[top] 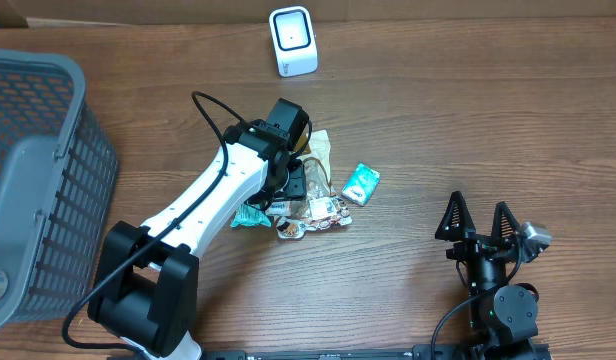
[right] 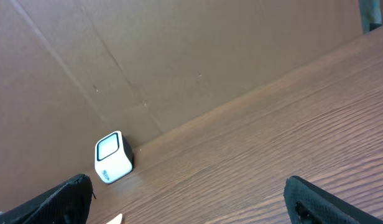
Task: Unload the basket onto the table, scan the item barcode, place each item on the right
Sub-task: 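Carry the orange packet to the table and release it on the snack bag, then reach into the basket and grasp the green-lidded jar with the left gripper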
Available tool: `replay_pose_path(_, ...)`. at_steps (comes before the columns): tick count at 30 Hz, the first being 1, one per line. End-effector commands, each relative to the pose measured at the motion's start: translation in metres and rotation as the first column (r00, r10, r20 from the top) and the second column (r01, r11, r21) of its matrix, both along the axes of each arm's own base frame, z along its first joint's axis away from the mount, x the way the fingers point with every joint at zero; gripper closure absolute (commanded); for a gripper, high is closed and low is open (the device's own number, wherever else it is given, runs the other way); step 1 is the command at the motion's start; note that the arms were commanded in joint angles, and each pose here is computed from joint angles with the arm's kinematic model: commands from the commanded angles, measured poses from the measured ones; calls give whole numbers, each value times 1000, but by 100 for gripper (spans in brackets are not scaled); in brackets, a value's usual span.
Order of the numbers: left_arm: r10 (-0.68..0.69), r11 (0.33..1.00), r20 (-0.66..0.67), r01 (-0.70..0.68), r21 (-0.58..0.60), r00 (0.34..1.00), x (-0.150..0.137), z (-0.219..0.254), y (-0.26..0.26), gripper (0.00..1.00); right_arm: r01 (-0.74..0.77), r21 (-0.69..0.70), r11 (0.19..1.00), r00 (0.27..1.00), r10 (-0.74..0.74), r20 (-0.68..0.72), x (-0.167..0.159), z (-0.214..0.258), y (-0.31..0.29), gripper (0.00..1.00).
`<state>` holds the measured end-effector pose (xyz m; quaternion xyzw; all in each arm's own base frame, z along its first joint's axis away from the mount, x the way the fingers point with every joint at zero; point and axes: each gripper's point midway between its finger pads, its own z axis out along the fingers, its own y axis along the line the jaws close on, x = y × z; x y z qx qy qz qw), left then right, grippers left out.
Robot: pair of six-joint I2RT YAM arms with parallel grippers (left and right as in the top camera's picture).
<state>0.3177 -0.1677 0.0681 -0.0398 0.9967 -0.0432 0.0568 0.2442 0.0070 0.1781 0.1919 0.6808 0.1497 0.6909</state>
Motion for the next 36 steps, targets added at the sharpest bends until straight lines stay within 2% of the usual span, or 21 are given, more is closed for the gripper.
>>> replay_pose_path(1,9,1000,-14,-9,5,1000,-2,-6,0,32,-3,-3,1000,1000,3,5,0,-1,0,0)
replay_pose_path(5,20,1000,-4,-20,-2,1000,1,0,0,32,-3,-3,1000,1000,3,5,0,-1,0,0)
replay_pose_path(9,29,999,26,-29,-13,999,8,28,1,32,-3,-3,1000,1000,3,5,0,-1,0,0)
replay_pose_path(15,40,999,164,-34,-39,986,25,119,22,32,-3,-3,1000,1000,3,5,0,-1,0,0)
replay_pose_path(20,107,993,321,-85,-83,941,28,211,68,30,-3,-3,1000,1000,3,5,0,-2,0,0)
replay_pose_path(22,177,983,393,-147,-105,902,25,248,98,29,-3,-3,1000,1000,3,5,0,-1,0,0)
replay_pose_path(27,405,911,532,-380,-162,744,1,313,190,17,-3,-3,1000,1000,3,5,0,-1,0,0)
replay_pose_path(29,492,856,569,-486,-178,659,-13,326,229,13,-3,-3,1000,1000,3,5,0,-1,0,0)
replay_pose_path(32,613,737,589,-650,-186,527,-40,334,289,9,-3,-3,1000,1000,3,5,0,-1,0,0)
replay_pose_path(36,726,572,559,-803,-167,401,-73,323,349,7,-3,-3,1000,1000,3,5,0,-1,0,0)
